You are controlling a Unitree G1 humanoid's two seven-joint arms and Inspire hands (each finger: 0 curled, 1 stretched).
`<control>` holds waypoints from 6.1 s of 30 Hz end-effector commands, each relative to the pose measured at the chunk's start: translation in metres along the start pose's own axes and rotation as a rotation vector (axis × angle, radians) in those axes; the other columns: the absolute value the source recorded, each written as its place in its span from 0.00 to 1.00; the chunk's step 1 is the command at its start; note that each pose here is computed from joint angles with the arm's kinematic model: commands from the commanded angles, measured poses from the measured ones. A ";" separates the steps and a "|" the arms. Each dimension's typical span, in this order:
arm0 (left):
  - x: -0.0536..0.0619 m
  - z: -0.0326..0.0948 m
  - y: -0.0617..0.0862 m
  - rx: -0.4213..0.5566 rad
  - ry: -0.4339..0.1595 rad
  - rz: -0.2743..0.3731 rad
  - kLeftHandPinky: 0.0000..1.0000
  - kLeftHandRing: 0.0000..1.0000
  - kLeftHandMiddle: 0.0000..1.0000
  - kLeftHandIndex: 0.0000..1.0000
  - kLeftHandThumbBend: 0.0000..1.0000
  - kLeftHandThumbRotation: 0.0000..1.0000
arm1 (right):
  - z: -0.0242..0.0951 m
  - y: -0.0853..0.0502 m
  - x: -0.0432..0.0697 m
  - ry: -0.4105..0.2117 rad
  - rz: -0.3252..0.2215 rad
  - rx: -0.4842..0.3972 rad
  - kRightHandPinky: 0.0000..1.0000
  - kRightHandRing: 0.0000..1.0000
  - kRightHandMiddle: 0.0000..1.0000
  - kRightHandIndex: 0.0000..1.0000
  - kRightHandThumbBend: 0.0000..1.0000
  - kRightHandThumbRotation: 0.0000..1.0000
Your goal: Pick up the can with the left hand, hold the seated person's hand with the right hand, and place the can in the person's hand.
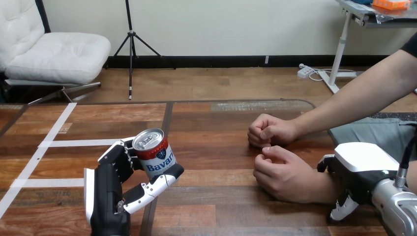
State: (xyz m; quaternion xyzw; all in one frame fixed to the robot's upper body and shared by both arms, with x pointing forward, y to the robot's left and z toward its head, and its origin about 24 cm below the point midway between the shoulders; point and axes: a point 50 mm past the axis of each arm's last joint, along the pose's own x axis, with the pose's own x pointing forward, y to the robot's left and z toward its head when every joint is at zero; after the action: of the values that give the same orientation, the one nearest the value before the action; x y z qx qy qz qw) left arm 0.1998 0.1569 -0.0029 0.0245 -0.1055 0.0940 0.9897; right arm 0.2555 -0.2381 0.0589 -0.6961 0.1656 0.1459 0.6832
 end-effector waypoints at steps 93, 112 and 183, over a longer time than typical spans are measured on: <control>0.017 0.024 0.004 0.006 -0.145 0.013 0.47 0.44 0.48 0.56 0.56 0.00 | -0.004 0.019 0.025 -0.044 -0.079 0.023 0.22 0.30 0.40 0.50 0.82 0.00; 0.016 0.025 0.005 0.010 -0.142 0.017 0.48 0.44 0.48 0.56 0.56 0.00 | -0.002 0.030 0.033 -0.060 -0.082 0.023 0.18 0.27 0.37 0.50 0.90 0.00; 0.016 0.022 0.000 0.004 -0.128 0.003 0.45 0.42 0.47 0.56 0.56 0.00 | -0.008 -0.014 0.013 -0.059 -0.242 0.071 0.29 0.38 0.46 0.51 0.81 0.00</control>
State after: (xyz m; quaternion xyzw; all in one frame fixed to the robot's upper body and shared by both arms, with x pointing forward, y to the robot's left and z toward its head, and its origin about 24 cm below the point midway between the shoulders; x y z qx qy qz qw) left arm 0.1964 0.1636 -0.0002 0.0373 -0.1084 0.1027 0.9881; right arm 0.2685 -0.2425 0.0461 -0.6808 0.0819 0.0986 0.7211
